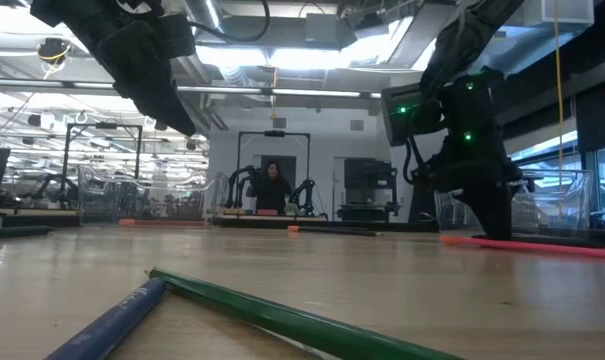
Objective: Sort crayons/erasers/pens/pencils in bins
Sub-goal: Put the black pen into top right transparent bin
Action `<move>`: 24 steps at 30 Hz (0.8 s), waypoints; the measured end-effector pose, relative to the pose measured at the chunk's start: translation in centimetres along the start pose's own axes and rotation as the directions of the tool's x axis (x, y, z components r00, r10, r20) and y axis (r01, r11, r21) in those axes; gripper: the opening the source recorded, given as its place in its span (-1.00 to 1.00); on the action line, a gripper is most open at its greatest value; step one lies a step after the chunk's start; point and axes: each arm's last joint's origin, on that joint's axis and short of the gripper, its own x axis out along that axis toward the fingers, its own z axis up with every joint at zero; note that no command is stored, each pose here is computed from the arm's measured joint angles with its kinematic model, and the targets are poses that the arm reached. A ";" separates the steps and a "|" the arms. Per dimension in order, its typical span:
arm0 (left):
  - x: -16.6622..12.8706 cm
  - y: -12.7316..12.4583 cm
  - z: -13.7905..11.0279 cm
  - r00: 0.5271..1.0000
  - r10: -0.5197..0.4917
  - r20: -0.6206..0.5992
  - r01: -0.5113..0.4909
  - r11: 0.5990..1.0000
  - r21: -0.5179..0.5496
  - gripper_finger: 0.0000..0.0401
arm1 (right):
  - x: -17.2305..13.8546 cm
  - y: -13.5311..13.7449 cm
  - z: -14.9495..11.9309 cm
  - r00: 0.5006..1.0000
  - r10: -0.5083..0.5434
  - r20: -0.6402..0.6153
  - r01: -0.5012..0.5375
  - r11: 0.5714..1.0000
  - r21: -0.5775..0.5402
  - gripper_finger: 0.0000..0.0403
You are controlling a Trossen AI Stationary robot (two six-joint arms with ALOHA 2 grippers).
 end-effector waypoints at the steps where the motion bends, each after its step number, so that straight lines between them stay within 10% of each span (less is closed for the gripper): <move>1: 0.0 0.0 0.0 1.000 0.000 0.000 0.000 1.000 0.000 -0.63 | 0.0 0.0 0.0 1.000 0.001 0.001 -0.001 1.000 -0.016 -0.16; 24: 0.0 0.0 0.0 1.000 0.000 0.000 0.000 1.000 0.000 -0.63 | 0.1 0.0 0.3 1.000 0.026 0.014 -0.026 1.000 -0.012 -0.70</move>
